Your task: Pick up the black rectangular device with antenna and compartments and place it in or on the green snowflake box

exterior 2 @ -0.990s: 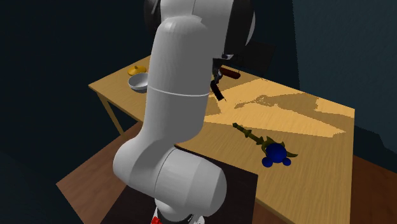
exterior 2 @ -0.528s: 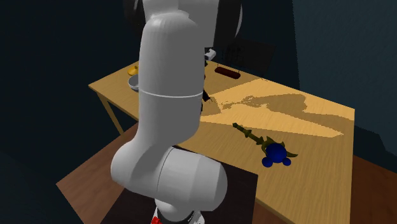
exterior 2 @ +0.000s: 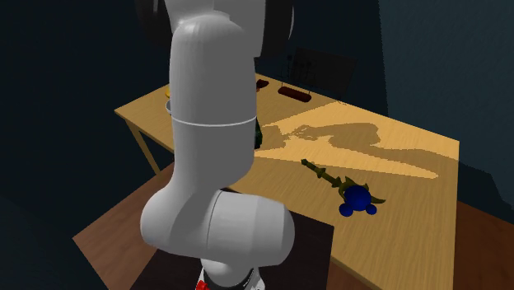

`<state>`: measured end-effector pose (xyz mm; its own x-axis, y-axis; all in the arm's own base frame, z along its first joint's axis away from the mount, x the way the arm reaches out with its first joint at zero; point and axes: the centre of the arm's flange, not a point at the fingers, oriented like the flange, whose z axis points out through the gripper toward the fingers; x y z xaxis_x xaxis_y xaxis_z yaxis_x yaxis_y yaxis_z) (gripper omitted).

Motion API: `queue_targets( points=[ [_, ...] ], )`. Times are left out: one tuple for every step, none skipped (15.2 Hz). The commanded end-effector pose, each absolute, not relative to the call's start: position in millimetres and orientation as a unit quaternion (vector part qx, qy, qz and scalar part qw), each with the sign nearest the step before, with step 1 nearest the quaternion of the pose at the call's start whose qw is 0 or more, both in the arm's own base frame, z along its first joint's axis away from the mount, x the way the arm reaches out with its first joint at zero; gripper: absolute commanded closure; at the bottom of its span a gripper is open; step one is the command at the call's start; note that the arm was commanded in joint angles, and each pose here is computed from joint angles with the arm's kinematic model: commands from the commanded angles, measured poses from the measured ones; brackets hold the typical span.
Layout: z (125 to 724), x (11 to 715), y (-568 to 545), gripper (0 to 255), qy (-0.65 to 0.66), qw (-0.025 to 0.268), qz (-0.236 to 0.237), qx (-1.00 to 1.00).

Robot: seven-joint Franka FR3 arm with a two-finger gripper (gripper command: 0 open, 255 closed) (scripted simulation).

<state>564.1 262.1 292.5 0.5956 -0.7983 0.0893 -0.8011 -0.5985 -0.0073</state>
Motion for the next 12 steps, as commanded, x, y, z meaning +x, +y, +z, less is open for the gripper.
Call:
queue_targets(
  points=[
    [292.2,549.1,284.8,255,-0.449,0.017,0.042,0.893],
    [291.6,542.8,296.4,255,-0.449,0.017,0.042,0.893],
    [291.0,535.5,310.0,255,-0.449,0.017,0.042,0.893],
    [285.7,535.5,310.0,255,-0.449,0.017,0.042,0.893],
    [280.4,535.5,310.0,255,-0.449,0.017,0.042,0.893],
    [275.1,535.5,310.0,255,-0.449,0.017,0.042,0.893],
    [269.8,535.5,310.0,255,-0.449,0.017,0.042,0.893],
    [264.6,535.5,310.0,255,-0.449,0.017,0.042,0.893],
    [259.3,535.5,310.0,255,-0.449,0.017,0.042,0.893],
    [254.0,535.5,310.0,255,-0.449,0.017,0.042,0.893],
    [248.7,535.5,310.0,255,-0.449,0.017,0.042,0.893],
    [243.4,535.5,310.0,255,-0.449,0.017,0.042,0.893]
  ],
)
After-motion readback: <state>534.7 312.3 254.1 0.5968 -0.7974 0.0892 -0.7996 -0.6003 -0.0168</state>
